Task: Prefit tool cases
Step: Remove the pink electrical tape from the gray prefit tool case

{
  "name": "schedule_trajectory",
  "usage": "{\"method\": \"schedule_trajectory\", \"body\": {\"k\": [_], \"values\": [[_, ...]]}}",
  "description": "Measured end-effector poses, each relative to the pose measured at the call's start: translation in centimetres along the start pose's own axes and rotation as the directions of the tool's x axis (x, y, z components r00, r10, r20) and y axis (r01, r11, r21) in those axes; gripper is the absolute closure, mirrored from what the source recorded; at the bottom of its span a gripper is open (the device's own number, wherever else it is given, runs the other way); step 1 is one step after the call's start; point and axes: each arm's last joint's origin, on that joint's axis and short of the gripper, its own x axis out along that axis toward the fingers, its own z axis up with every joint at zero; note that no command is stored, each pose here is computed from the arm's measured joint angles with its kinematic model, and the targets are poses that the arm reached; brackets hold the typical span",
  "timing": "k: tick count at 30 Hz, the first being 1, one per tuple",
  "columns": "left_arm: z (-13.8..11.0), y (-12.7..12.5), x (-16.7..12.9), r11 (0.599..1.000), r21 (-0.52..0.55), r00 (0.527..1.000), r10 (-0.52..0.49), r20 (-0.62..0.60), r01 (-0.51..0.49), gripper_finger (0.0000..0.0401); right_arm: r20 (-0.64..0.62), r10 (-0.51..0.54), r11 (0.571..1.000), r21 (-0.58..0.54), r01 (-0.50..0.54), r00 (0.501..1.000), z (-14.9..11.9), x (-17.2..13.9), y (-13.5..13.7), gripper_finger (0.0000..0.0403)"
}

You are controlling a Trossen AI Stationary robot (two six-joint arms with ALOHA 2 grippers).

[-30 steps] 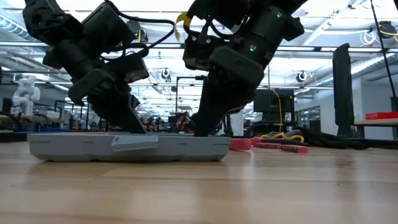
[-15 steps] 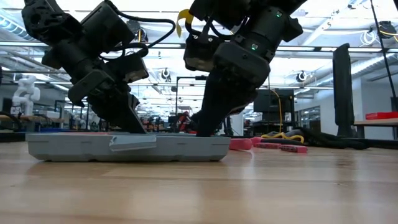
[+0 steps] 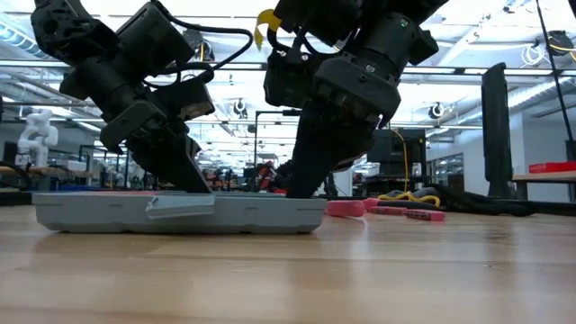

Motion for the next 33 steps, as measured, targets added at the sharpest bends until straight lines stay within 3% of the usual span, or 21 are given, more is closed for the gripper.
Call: {"method": "schedule_trajectory", "body": {"k": [4,28,33], "values": [[-0.1,0.0,0.0,1.0,0.002,1.0,0.001,-0.009,-0.001,0.0401,-0.009,0.046,0.999,0.005,-0.046,0.999,-0.2,1.4,-0.2,0.0391],[-0.1,0.0,0.0,1.0,0.002,1.0,0.017,-0.002,-0.017,0.0401,0.076,-0.038,0.998,-0.04,0.041,0.996,0.6,-0.8,0.0,0.0403],[-0.1,0.0,0.0,1.0,0.002,1.0,0.018,-0.004,-0.018,0.0401,0.103,-0.116,0.99,-0.068,0.123,0.988,0.6,-1.2,0.6,0.0402]]}}
